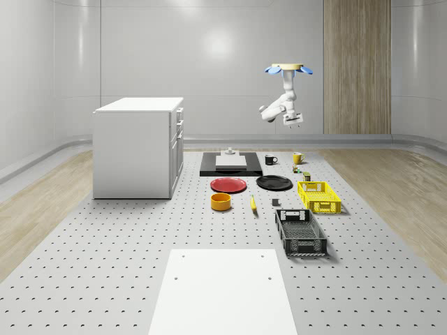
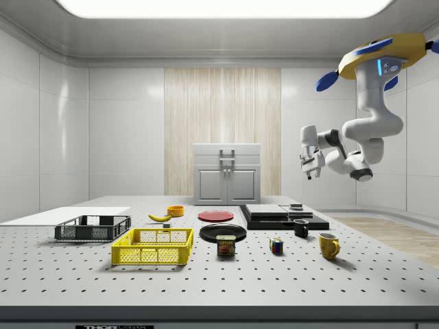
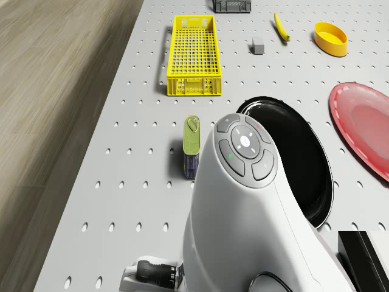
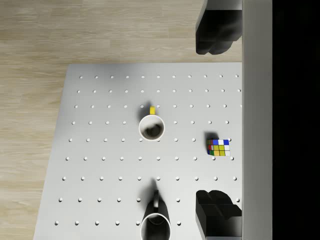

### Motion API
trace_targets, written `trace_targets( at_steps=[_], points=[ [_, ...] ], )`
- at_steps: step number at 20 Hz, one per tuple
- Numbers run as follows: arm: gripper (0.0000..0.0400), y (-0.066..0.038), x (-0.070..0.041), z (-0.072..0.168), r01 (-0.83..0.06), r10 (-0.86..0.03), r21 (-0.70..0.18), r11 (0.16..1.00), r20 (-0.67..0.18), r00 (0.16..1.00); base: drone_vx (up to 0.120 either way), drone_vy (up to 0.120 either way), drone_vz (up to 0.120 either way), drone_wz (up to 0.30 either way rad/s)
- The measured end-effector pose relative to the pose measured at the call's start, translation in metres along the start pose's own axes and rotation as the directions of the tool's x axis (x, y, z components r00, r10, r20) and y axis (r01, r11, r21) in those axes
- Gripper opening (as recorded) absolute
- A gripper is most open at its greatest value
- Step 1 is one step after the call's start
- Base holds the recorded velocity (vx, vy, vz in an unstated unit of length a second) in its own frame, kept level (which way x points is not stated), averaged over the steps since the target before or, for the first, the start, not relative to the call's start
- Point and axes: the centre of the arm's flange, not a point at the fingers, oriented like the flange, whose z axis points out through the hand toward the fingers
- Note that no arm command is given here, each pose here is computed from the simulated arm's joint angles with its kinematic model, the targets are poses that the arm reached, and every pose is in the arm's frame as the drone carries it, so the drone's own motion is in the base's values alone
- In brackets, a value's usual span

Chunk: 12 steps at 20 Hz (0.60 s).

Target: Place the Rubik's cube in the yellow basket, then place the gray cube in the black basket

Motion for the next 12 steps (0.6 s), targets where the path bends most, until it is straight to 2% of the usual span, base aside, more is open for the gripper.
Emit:
trace_targets(
  at_steps=[2,12],
  points=[
    [0.0400,-0.0034,-0.0035,-0.0001,0.001,-0.002,-0.034,0.999,-0.036,0.999,0.120,-0.120,-0.120,0.000],
    [0.0400,-0.0100,-0.0102,0.0005,-0.002,-0.008,-0.099,0.995,-0.105,0.994,0.120,0.000,-0.120,0.000]
  ],
)
